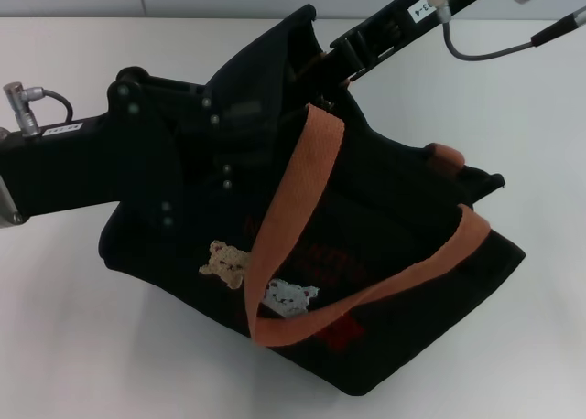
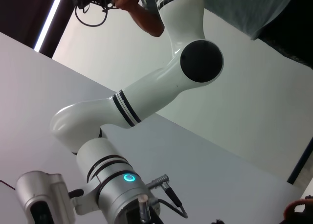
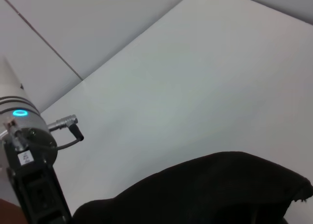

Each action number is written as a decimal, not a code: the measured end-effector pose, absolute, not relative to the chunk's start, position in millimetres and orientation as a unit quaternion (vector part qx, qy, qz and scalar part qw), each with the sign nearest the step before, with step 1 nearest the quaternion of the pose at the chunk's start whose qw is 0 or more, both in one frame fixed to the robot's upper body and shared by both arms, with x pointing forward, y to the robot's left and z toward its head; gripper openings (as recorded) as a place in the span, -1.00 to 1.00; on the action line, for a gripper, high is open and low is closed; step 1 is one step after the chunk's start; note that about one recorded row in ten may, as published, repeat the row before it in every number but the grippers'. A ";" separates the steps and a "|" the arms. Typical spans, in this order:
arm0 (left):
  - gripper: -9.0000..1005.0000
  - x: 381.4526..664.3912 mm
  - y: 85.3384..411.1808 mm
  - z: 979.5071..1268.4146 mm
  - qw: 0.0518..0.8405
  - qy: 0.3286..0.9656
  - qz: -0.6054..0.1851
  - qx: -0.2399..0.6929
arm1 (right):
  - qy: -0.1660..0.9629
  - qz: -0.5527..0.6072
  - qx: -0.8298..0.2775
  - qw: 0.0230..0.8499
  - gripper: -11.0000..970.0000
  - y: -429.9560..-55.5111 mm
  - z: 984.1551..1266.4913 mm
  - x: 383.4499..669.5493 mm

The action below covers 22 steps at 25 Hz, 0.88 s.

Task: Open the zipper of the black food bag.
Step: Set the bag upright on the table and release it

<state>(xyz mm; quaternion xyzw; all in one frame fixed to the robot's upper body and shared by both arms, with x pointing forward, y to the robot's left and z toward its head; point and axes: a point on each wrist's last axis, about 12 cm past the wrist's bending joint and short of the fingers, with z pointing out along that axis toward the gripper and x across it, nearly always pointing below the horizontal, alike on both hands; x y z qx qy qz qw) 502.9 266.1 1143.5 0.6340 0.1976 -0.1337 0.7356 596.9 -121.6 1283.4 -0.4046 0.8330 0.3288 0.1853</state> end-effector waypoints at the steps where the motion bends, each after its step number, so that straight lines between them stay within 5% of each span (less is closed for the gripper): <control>1: -0.59 502.8 266.1 1143.4 0.736 0.198 -0.134 0.634 | 0.831 0.329 -0.408 0.188 -0.44 -122.3 1283.7 596.6; 13: -0.60 503.0 266.2 1143.6 0.741 0.199 -0.134 0.628 | 0.793 0.389 -0.411 0.223 -0.60 -143.4 1280.8 591.7; 22: -0.60 503.3 266.3 1143.5 0.741 0.200 -0.132 0.627 | 0.788 0.403 -0.404 0.229 -0.92 -157.3 1272.7 589.8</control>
